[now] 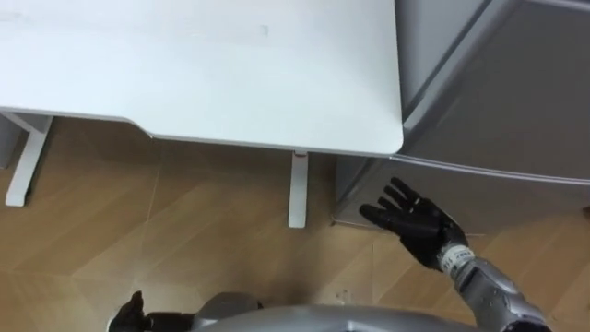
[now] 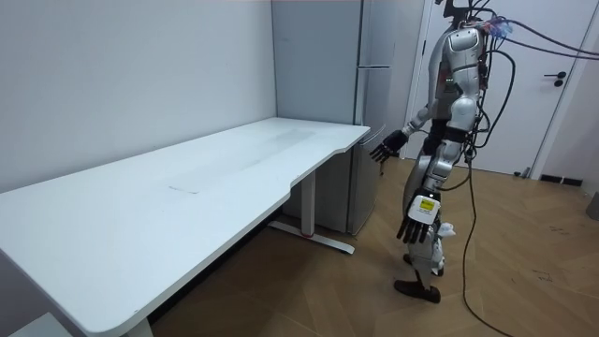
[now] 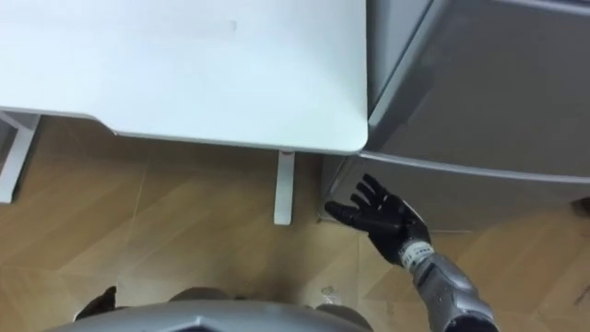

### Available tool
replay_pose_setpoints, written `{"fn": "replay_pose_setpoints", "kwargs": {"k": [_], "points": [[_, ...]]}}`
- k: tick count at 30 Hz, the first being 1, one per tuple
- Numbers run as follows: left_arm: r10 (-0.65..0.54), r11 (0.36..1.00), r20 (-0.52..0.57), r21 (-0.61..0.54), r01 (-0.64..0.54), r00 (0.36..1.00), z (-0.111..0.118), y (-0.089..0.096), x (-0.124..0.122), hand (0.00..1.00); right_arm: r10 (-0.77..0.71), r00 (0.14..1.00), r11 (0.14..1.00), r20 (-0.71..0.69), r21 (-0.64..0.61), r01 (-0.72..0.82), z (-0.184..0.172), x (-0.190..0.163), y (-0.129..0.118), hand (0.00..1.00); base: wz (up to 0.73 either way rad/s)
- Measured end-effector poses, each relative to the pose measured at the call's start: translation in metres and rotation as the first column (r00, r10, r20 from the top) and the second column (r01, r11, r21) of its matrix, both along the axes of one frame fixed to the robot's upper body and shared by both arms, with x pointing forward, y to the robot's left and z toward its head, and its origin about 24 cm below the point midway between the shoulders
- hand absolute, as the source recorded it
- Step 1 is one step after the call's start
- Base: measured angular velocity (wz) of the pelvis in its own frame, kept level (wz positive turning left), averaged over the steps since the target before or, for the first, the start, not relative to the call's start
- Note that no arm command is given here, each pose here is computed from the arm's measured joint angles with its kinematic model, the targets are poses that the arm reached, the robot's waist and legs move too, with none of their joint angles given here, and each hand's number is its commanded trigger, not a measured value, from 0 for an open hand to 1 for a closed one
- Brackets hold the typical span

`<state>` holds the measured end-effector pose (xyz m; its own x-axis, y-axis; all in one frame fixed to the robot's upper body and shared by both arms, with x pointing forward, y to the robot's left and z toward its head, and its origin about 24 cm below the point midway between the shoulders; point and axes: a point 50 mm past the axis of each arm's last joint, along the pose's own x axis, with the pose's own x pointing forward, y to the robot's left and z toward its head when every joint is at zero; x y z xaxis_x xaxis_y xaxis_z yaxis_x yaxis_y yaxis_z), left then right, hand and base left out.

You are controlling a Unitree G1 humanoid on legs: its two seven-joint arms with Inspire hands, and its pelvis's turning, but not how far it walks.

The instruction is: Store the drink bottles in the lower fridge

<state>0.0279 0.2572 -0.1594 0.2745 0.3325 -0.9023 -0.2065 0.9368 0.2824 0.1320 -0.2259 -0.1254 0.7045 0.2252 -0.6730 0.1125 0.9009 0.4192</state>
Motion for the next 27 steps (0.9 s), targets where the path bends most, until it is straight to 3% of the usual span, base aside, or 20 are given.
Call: {"fn": "replay_pose_setpoints", "kwargs": {"k": [10,20,27], "points": [[-0.005,1.000,0.008,0.002,0.005,1.000,0.000,0.000,0.000,0.00,0.094,0.989,0.993,-0.116,-0.059,-0.101,-0.013,-0.023,-0.004,0.00,0.02],[-0.001,1.000,0.009,-0.008,0.001,1.000,0.000,0.000,0.000,0.00,0.095,0.958,0.984,-0.271,-0.119,-0.132,-0.026,-0.054,-0.010,0.00,0.08],[0.031,0.999,0.011,-0.010,-0.031,0.999,0.000,0.002,-0.006,0.00,0.010,0.937,0.984,-0.349,-0.163,-0.071,-0.032,-0.076,-0.017,0.00,-0.01]]}}
